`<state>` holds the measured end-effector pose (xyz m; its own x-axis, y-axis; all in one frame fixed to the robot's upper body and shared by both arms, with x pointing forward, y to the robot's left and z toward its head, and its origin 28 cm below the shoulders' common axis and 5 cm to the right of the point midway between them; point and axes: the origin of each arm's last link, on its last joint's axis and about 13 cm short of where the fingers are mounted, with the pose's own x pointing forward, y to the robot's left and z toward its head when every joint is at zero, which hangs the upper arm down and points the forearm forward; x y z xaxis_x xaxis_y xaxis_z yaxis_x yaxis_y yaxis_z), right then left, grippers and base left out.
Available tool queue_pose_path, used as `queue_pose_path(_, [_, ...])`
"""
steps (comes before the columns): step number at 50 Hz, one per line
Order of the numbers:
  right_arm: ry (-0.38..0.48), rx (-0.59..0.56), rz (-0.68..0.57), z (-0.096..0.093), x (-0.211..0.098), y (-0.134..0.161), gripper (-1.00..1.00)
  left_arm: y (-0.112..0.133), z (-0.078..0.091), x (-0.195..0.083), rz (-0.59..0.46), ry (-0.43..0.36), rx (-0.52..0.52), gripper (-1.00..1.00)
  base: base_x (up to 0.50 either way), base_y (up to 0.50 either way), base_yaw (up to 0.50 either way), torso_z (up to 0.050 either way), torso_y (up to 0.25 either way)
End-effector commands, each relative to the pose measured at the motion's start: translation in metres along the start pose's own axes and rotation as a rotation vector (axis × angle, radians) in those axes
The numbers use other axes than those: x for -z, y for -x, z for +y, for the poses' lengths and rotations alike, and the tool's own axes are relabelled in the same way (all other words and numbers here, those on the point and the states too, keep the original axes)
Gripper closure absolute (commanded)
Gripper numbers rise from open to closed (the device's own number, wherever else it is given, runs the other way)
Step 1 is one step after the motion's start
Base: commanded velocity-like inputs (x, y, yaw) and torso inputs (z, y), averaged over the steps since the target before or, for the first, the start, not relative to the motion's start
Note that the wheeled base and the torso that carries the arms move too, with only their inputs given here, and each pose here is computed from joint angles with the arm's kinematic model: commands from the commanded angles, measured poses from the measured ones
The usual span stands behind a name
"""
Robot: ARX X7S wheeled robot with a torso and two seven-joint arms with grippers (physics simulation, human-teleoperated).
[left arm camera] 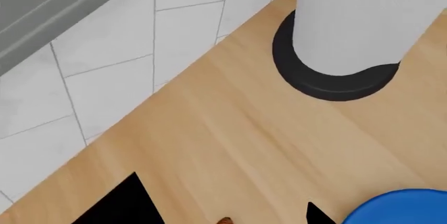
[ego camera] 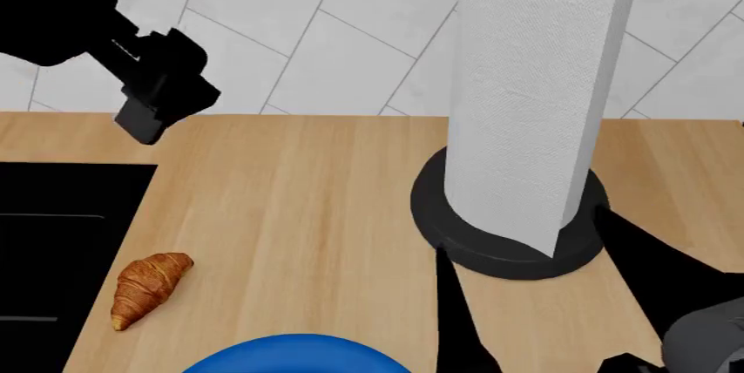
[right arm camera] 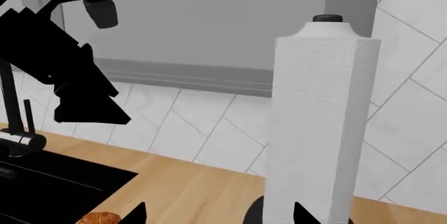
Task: Place the pastries on the plates.
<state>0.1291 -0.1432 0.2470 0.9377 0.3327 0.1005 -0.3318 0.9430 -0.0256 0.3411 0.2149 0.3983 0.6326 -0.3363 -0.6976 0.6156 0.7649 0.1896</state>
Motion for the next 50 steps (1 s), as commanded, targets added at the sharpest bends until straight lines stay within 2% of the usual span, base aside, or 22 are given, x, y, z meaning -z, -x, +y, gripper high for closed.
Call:
queue_pose_path(1, [0.0, -0.024, 0.013, 0.003, 0.005, -0.002, -1.0, -0.011, 0.009, -0.004, 0.122, 0.041, 0.042, -1.0, 0.0, 0.0, 0.0, 0.0, 0.0])
queue_pose_path(8, [-0.006, 0.005, 0.018, -0.003, 0.009, -0.001, -1.0, -0.036, 0.011, 0.008, 0.18, 0.066, 0.053, -1.0, 0.0, 0.0, 0.0, 0.0, 0.0])
queue_pose_path(21, [0.002, 0.041, 0.04, -0.011, 0.015, 0.004, -1.0, -0.057, 0.012, 0.027, 0.257, 0.031, 0.007, -1.0, 0.0, 0.0, 0.0, 0.0, 0.0])
queue_pose_path(29, [-0.001, 0.051, 0.04, -0.01, 0.02, 0.009, -1.0, -0.078, 0.006, 0.048, 0.303, 0.019, 0.027, -1.0, 0.0, 0.0, 0.0, 0.0, 0.0])
queue_pose_path(43, [-0.003, 0.06, 0.039, -0.007, 0.018, 0.011, -1.0, -0.092, 0.002, 0.065, 0.352, 0.0, 0.029, -1.0, 0.0, 0.0, 0.0, 0.0, 0.0])
queue_pose_path(50, [-0.009, 0.062, 0.03, -0.007, 0.016, 0.012, -1.0, -0.094, 0.002, 0.072, 0.373, 0.038, 0.028, -1.0, 0.0, 0.0, 0.0, 0.0, 0.0])
